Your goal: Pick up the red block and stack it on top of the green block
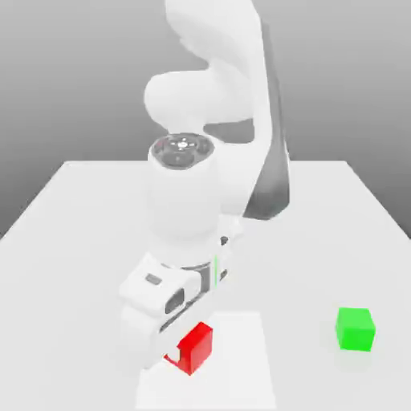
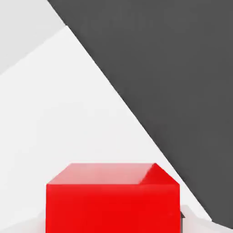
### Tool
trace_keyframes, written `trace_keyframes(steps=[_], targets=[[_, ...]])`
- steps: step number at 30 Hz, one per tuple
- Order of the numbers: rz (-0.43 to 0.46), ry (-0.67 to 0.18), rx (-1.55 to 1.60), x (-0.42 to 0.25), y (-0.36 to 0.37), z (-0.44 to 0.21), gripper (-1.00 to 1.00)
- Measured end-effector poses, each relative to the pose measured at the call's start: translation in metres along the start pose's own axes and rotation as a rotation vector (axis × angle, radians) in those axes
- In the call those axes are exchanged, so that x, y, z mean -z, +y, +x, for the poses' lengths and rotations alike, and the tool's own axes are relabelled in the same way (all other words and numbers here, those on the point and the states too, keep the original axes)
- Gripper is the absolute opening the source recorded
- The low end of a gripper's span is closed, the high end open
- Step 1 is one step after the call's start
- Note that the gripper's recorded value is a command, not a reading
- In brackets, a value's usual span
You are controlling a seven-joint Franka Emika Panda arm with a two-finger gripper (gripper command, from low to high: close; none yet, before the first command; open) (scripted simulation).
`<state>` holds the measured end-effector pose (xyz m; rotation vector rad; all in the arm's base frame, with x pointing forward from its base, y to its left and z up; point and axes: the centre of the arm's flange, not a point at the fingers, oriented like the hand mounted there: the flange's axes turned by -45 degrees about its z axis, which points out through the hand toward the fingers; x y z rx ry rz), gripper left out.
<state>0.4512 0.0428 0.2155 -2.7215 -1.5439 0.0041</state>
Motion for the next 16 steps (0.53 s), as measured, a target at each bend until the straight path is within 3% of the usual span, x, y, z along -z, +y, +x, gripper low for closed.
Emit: trace_keyframes(steps=[7,12,13,16], targets=[[-0.005,-0.006,0.379,0.023,-0.186,0.132,-1.00],[-0.010,-0.007,0.373,-0.023,-0.191,0.134,-1.00],[-0.010,-0.007,0.372,-0.032,-0.191,0.133,1.00],[-0.010,-0.007,0.372,-0.032,-0.191,0.133,1.00]])
